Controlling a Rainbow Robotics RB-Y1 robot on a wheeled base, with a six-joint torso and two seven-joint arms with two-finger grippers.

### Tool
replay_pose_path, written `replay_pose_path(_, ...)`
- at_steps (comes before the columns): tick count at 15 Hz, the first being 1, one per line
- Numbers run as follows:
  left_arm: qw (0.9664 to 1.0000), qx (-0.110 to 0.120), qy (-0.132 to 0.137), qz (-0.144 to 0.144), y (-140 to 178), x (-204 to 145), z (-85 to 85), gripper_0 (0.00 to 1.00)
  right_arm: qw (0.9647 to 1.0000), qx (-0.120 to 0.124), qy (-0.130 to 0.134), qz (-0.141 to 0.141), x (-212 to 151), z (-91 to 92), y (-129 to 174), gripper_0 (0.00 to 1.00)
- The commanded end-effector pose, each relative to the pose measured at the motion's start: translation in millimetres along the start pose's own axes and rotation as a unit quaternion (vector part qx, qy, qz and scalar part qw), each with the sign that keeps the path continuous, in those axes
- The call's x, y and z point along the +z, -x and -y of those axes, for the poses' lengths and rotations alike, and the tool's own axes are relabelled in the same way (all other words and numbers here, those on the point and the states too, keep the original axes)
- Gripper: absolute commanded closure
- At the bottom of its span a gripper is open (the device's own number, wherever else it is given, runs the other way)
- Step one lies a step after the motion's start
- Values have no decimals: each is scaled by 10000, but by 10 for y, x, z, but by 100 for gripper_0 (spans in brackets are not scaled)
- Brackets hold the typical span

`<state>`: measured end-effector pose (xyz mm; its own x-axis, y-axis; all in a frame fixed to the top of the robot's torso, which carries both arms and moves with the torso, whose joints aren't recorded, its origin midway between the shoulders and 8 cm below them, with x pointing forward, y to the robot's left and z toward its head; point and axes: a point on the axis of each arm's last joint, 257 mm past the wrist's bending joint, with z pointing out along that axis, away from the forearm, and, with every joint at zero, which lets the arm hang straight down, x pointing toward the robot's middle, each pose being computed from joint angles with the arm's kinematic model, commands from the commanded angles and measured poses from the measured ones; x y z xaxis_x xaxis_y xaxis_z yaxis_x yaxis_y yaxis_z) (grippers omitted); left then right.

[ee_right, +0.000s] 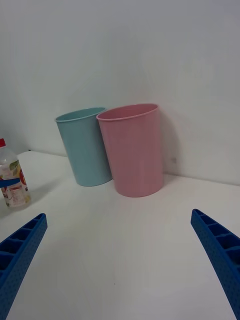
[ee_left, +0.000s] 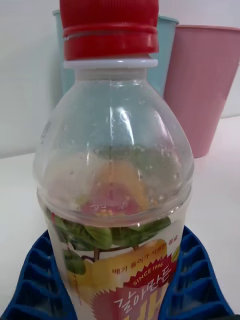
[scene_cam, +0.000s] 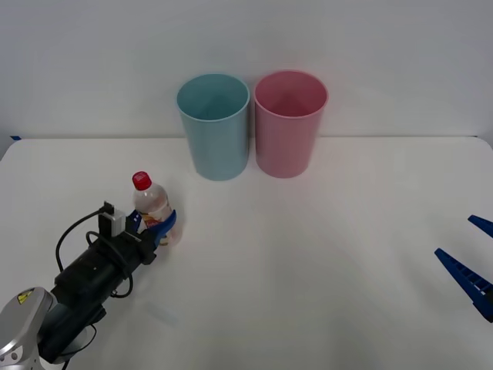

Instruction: Grasp the object on the table and drop it into the matching bin: aluminum can to the light blue bin, PET bottle to the pink bin.

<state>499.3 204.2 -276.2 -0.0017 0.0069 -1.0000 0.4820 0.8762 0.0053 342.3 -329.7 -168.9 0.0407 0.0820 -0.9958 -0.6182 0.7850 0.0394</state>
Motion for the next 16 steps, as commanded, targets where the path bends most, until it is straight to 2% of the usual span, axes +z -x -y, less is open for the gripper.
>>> replay_pose_path(1,10000,-18,-4,9,10,-1,-2,100,10000,0,0,0,0,0,0,0)
replay_pose_path(4,10000,-66,-1,62,52,5,-5,100,10000,0,0,0,0,0,0,0)
replay_pose_path(9,9993,-70,-88,348,379,58,21,100,10000,0,0,0,0,0,0,0)
replay_pose_path(12,9967,-421,-283,629,730,86,133,100,10000,0,0,0,0,0,0,0)
replay_pose_path(16,9927,-692,-370,919,1191,16,42,100,10000,0,0,0,0,0,0,0)
